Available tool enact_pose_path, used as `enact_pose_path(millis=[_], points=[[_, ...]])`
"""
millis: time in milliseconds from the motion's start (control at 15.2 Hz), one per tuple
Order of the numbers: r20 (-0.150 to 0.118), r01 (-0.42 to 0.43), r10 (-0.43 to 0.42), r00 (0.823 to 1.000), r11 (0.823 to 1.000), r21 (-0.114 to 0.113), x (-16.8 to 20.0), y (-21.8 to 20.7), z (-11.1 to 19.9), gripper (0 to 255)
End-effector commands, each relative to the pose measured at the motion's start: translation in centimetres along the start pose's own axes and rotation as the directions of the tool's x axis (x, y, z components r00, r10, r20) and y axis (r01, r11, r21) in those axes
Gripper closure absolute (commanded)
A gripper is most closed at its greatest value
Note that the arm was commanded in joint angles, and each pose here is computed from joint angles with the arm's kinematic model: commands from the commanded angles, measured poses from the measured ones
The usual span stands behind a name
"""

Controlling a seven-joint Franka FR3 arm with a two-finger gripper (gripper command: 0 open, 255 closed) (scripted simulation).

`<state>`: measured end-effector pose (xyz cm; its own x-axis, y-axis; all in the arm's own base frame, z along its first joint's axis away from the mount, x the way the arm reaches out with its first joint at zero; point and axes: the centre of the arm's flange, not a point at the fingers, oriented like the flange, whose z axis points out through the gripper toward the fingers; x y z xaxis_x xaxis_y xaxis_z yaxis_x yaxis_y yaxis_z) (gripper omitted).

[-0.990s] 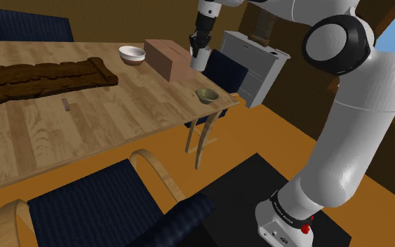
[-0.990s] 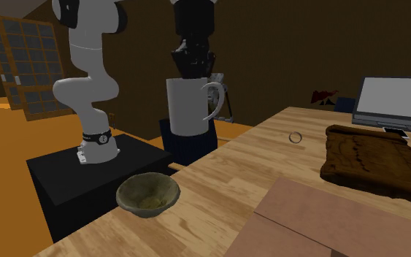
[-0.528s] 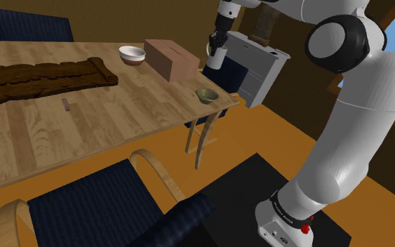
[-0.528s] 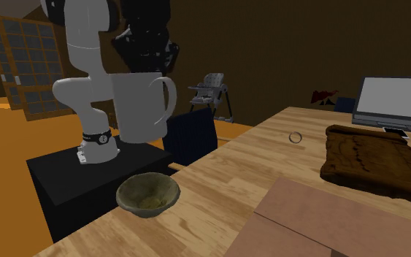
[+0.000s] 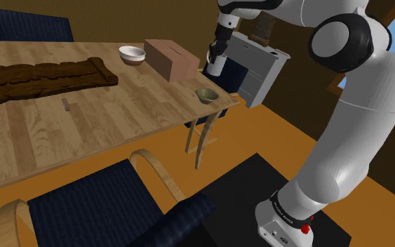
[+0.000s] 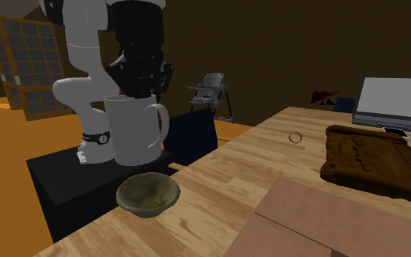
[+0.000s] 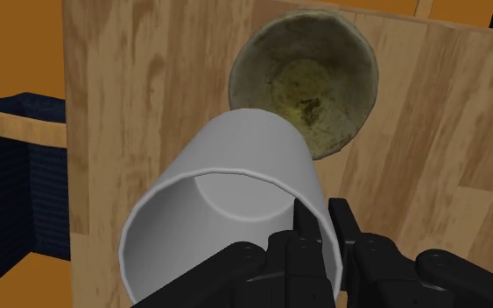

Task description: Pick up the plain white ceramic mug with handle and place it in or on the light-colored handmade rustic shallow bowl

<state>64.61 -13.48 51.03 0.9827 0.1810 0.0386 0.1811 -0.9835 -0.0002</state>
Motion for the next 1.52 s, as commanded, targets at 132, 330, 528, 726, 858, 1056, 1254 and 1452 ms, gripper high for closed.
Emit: enact_pose_path(millis=[132,330,528,726,858,1056,1254,1452], points=[[-0.001,0.0,0.0,1.0,1.0,0.0,-0.1,0.0,2.1,255],[-0.001,0.0,0.0,1.0,1.0,0.0,-0.2,0.0,3.7,255],[-0.001,0.0,0.0,1.0,1.0,0.0,-0.3,0.0,5.2,255],[-0.001,0.0,0.0,1.0,1.0,0.0,-0.3,0.0,5.8,255],[-0.001,0.0,0.0,1.0,1.0,0.0,-0.3,0.0,5.8,255],[-0.001,0.0,0.0,1.0,1.0,0.0,-0.3,0.0,5.8,255],[-0.001,0.0,0.0,1.0,1.0,0.0,-0.3,0.0,5.8,0],[-0.001,0.0,0.0,1.0,1.0,0.0,-0.3,0.0,5.8,0]])
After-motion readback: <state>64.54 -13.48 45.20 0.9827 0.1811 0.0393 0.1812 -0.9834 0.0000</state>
